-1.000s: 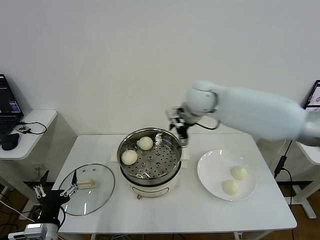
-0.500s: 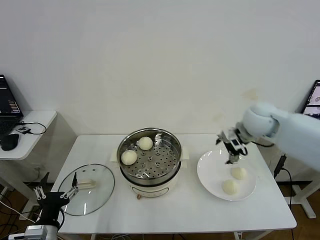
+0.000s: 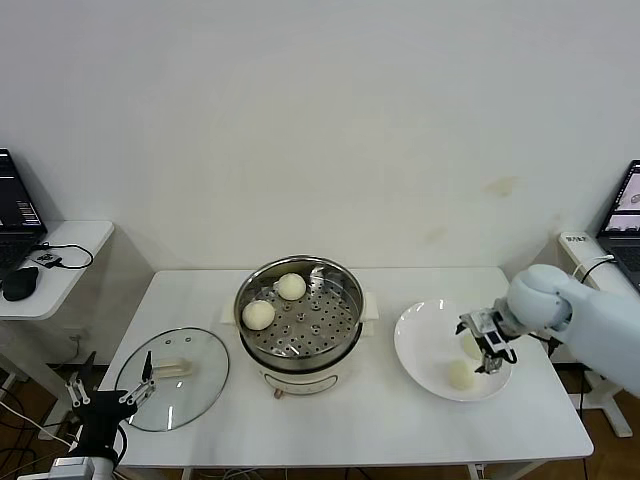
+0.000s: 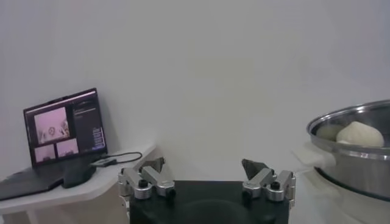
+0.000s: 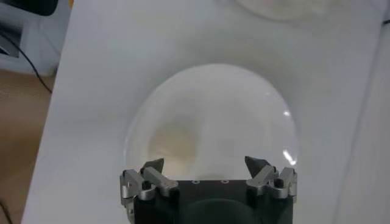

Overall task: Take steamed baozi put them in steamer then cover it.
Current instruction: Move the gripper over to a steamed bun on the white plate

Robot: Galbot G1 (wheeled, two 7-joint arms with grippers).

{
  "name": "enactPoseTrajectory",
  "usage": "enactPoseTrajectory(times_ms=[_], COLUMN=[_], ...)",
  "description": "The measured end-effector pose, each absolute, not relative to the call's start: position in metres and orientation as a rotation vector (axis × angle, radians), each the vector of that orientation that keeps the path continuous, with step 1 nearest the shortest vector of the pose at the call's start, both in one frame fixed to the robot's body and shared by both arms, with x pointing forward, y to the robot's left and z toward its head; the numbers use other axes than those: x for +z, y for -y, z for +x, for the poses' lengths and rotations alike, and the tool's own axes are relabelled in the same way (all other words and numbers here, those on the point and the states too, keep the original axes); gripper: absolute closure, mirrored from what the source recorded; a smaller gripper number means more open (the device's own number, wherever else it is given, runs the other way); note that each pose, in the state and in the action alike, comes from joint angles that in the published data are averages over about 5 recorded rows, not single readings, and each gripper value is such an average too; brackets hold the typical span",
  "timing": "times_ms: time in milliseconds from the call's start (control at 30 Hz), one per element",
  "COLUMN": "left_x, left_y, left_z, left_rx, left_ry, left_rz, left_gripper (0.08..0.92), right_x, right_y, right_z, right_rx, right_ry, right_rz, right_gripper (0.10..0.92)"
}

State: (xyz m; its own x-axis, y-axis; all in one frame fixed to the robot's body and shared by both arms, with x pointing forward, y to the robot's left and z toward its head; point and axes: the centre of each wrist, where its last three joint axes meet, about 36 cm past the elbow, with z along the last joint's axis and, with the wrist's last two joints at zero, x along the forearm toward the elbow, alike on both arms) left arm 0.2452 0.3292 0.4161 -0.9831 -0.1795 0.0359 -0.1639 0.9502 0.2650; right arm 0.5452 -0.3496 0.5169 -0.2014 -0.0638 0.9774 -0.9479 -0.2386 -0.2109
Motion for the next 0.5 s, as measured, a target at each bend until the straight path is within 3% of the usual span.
enactPoseTrajectory(times_ms=[500], left_x=[0.413], left_y=[-0.329], left_z=[0.245], left_rx=[-0.401], left_ry=[3.036], left_rz=[0.271], left_gripper=[0.177], right_x=[0.477], right_y=[0.356], right_z=[0.545], right_rx=[1.484], right_ry=[1.267], right_rz=[1.288], right_gripper=[0.209])
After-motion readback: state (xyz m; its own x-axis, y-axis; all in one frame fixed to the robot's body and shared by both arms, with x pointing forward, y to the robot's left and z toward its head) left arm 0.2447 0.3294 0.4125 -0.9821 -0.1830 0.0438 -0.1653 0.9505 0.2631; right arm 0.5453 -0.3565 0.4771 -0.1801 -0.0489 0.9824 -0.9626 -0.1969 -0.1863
